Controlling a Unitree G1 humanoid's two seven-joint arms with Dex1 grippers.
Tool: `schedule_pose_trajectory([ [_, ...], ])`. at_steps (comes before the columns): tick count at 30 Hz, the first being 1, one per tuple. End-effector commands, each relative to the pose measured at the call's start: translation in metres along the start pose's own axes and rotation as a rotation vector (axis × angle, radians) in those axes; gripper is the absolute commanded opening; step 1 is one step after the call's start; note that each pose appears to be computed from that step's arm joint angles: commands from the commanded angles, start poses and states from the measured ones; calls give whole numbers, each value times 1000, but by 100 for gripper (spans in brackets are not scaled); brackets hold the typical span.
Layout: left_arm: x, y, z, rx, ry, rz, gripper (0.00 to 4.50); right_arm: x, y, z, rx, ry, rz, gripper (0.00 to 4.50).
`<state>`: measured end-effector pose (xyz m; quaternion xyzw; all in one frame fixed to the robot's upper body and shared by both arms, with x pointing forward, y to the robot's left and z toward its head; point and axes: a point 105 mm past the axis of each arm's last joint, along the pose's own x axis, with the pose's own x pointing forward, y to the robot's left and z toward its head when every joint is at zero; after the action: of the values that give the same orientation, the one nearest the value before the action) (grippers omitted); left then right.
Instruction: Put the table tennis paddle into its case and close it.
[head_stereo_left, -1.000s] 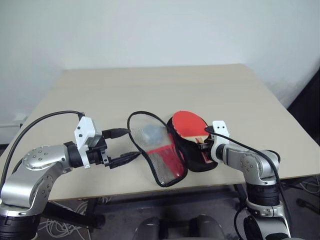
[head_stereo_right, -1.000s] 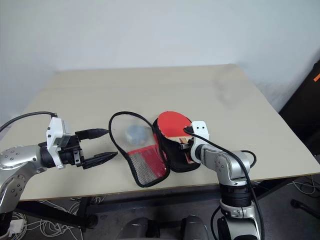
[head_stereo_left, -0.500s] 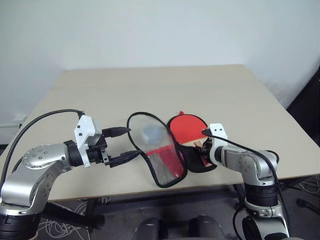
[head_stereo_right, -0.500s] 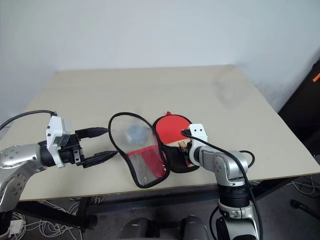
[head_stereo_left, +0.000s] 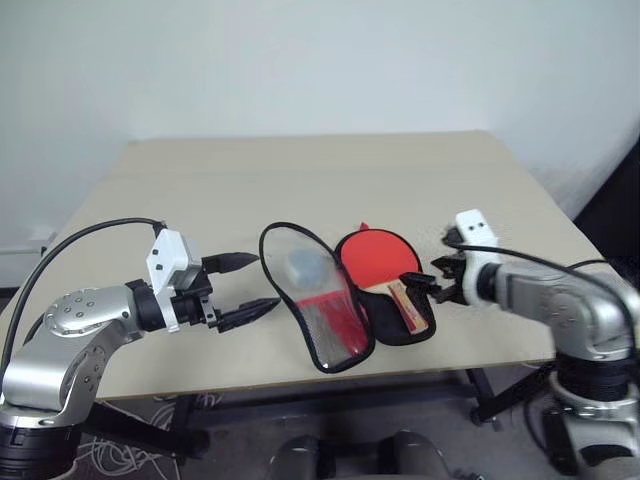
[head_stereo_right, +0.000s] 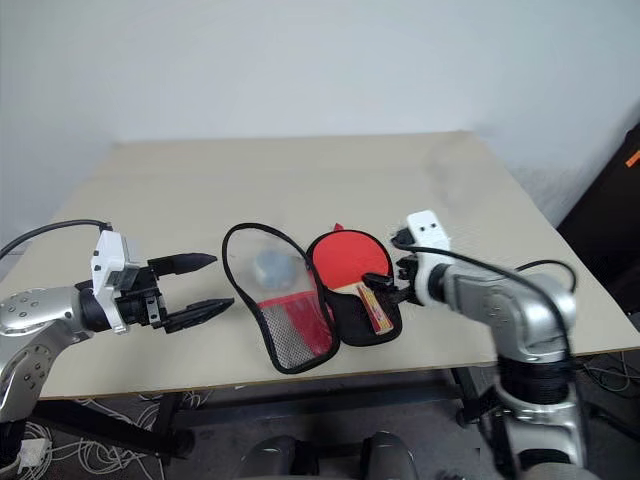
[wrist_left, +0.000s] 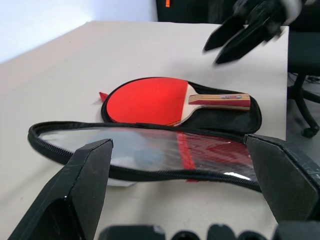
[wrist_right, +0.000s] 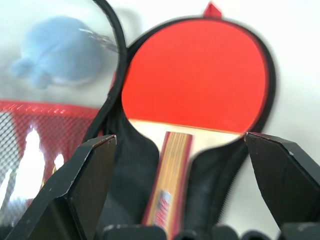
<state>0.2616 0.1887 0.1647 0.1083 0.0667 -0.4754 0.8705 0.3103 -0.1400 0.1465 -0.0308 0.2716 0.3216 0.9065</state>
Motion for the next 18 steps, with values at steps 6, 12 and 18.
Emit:
schedule_pose_trajectory([
  [6,-5,9,-25,-119,-8,44,450,-58,-42,57,-254,-238,44,447],
  [12,-12,0,-69,-387,38,34,261,-67,-48,54,-303,-223,58,450],
  [18,6,-4,-83,-435,30,63,38,-66,-41,52,-314,-222,85,450],
])
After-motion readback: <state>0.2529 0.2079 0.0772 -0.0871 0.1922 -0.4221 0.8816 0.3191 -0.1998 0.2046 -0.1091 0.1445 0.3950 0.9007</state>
